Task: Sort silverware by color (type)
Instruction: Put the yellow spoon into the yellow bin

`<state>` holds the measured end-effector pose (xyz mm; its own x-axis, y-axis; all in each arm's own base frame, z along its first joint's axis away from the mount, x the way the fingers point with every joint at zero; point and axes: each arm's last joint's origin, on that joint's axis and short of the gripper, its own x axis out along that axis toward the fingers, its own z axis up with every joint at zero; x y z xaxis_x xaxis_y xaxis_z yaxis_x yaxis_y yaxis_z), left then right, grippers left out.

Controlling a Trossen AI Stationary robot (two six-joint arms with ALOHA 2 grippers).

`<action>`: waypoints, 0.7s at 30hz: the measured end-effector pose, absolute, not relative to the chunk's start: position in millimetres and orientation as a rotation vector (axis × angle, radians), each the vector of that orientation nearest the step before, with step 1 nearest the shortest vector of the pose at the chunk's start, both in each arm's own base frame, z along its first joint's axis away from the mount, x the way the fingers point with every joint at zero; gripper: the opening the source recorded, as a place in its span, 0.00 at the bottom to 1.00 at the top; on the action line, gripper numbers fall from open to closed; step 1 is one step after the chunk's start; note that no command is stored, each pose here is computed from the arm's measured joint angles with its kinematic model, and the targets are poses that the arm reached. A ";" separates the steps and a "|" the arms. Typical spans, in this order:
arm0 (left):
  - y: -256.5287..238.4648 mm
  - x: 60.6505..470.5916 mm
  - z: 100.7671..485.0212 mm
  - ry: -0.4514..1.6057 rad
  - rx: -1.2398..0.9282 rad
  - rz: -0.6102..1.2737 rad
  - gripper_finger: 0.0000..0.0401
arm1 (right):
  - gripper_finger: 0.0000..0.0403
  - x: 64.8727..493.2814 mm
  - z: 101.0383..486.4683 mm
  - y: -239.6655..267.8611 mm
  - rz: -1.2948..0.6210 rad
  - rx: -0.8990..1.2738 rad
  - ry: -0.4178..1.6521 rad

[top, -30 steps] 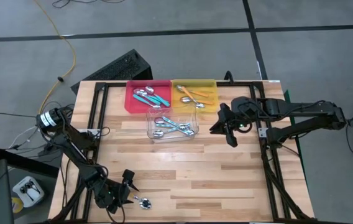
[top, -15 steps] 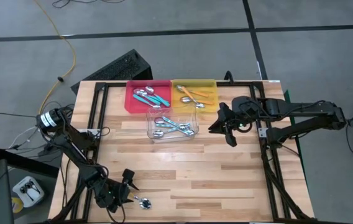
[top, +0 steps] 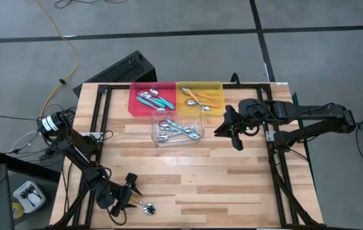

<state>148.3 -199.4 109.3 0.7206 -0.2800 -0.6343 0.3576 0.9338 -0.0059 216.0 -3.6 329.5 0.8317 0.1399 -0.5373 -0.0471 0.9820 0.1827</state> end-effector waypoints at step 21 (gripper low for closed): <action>-195.9 152.2 107.1 0.696 0.132 -0.345 0.61 | 0.22 218.9 334.2 -3.7 0.102 0.163 0.524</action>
<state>152.2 -195.9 107.1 0.7136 -0.2665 -0.6478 0.3540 0.9352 0.0053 218.9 -3.7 334.2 0.8614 0.1387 -0.4887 -0.0555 0.9819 0.1809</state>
